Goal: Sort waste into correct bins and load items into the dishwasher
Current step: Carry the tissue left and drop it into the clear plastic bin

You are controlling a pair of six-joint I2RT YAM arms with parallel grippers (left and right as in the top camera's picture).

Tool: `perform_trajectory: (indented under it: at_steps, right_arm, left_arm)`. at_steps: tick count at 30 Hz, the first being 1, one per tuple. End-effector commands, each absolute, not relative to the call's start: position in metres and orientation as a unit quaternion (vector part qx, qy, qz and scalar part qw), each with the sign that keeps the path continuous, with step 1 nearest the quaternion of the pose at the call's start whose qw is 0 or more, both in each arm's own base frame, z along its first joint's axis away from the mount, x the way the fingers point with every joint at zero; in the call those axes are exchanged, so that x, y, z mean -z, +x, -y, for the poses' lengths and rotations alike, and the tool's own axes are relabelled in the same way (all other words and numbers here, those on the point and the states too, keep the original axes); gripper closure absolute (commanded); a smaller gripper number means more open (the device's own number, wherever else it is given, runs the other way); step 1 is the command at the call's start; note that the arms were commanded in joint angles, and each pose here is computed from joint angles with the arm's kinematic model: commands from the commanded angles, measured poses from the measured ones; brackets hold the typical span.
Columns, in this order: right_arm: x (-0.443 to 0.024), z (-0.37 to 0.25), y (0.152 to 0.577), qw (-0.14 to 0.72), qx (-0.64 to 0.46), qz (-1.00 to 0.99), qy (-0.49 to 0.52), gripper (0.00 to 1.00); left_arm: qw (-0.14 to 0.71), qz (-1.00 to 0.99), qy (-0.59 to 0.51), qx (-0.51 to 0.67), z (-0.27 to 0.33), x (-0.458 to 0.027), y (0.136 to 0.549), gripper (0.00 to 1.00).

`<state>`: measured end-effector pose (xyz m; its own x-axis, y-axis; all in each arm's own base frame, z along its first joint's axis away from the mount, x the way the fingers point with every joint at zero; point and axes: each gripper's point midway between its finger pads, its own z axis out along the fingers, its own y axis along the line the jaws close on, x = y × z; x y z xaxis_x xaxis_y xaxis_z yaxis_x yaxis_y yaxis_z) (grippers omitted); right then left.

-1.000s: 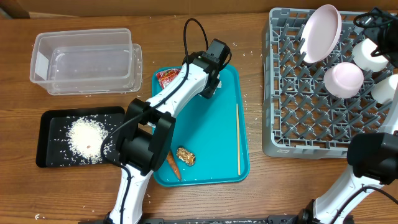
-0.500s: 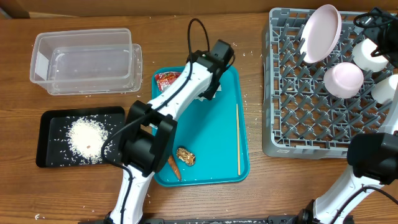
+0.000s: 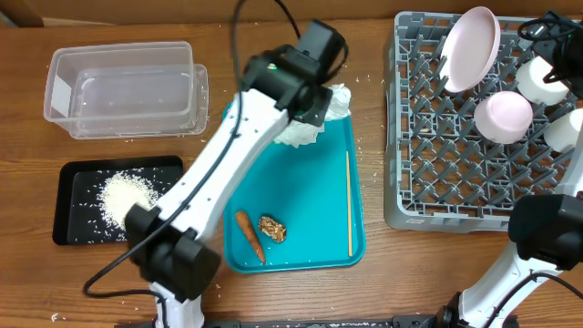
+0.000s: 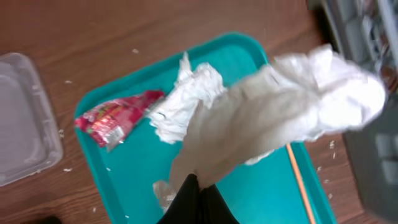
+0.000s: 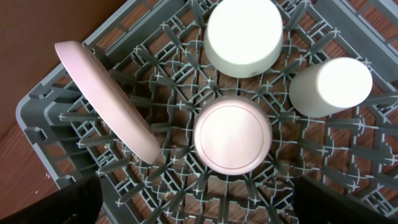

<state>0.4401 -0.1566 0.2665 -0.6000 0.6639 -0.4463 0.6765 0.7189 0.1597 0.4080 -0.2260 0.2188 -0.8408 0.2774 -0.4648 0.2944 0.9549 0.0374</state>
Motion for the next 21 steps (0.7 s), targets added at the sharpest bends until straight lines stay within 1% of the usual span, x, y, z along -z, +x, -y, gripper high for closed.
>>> perform_trajectory:
  at_steps: [1, 3, 4, 6, 10, 14, 19, 20, 21]
  right_arm:
    - [-0.273, 0.155, 0.442, 0.254, 0.01, -0.892, 0.374, 0.0]
    - [-0.273, 0.155, 0.442, 0.254, 0.01, -0.892, 0.374, 0.0]
    - [-0.273, 0.155, 0.442, 0.254, 0.01, -0.892, 0.374, 0.0]
    - [-0.273, 0.155, 0.442, 0.254, 0.01, -0.892, 0.374, 0.0]
    - [-0.273, 0.155, 0.442, 0.254, 0.01, -0.892, 0.374, 0.0]
    - [-0.273, 0.155, 0.442, 0.254, 0.01, -0.892, 0.374, 0.0]
    - [-0.273, 0.155, 0.442, 0.254, 0.01, -0.892, 0.374, 0.0]
    - [-0.273, 0.155, 0.442, 0.254, 0.01, -0.892, 0.374, 0.0]
    - [-0.273, 0.155, 0.442, 0.254, 0.01, -0.892, 0.374, 0.0]
  left_arm:
    - [0.297, -0.954, 0.041, -0.008, 0.182, -0.252, 0.43, 0.96]
    - [0.325, -0.945, -0.018, -0.04, 0.151, -0.261, 0.446, 0.96]
    - [0.347, -0.934, -0.064, -0.062, 0.123, -0.266, 0.461, 0.96]
    - [0.369, -0.918, -0.113, -0.088, 0.087, -0.273, 0.478, 0.96]
    - [0.385, -0.898, -0.183, -0.105, 0.029, -0.277, 0.495, 0.96]
    - [0.378, -0.878, -0.271, -0.114, -0.034, -0.271, 0.498, 0.96]
    - [0.341, -0.878, -0.316, -0.11, -0.083, -0.241, 0.501, 0.96]
    - [0.334, -0.88, -0.319, -0.107, -0.088, -0.235, 0.502, 0.95]
    - [0.324, -0.883, -0.323, -0.102, -0.093, -0.225, 0.504, 0.88]
